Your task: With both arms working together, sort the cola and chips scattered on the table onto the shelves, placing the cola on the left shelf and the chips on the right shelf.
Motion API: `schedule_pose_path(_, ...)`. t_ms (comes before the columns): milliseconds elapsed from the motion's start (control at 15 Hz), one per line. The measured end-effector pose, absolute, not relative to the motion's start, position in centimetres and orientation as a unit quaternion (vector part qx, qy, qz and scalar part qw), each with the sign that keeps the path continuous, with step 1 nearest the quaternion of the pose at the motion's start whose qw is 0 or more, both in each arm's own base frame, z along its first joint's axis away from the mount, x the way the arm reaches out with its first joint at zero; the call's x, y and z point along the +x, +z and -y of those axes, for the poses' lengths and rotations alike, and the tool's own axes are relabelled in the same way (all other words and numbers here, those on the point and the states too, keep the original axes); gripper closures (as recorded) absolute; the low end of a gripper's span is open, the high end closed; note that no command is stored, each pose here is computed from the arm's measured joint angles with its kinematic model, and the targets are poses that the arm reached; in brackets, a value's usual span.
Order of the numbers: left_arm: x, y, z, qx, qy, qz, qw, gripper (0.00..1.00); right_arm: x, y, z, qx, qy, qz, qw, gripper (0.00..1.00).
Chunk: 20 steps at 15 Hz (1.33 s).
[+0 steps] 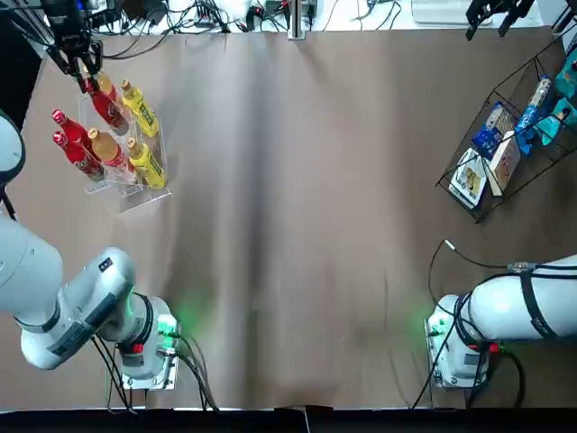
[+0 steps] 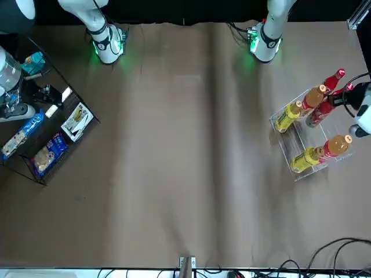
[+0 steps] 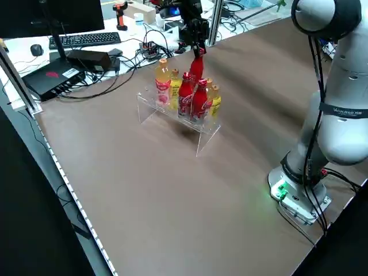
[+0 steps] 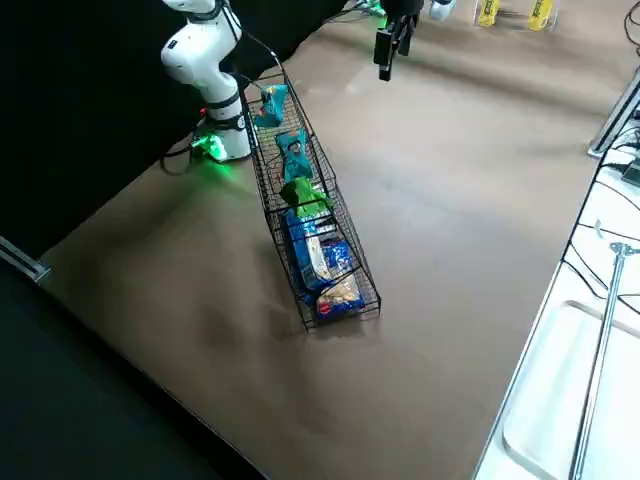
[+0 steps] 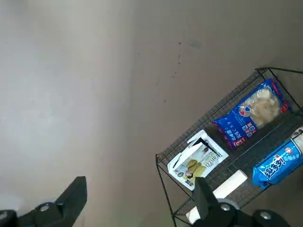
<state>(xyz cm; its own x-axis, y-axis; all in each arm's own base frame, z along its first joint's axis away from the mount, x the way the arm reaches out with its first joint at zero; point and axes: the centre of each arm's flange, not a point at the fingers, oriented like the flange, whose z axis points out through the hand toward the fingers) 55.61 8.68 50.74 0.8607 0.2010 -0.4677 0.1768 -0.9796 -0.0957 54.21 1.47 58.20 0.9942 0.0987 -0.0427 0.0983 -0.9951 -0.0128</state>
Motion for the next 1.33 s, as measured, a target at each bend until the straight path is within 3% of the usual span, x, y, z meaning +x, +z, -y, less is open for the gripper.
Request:
schedule_pose_path(533, 53.3, 52.6, -17.1, -0.951, 0.230, 0.204, 0.021, 0.67, 54.1, 57.7, -1.5, -0.998, 0.026, 0.050, 0.005, 0.00)
schedule_pose_path(1333, 52.7, 53.2, -19.5, -0.933, 0.220, 0.283, 0.030, 0.67, 54.1, 57.6, -1.7, -0.998, 0.027, 0.051, 0.005, 0.00)
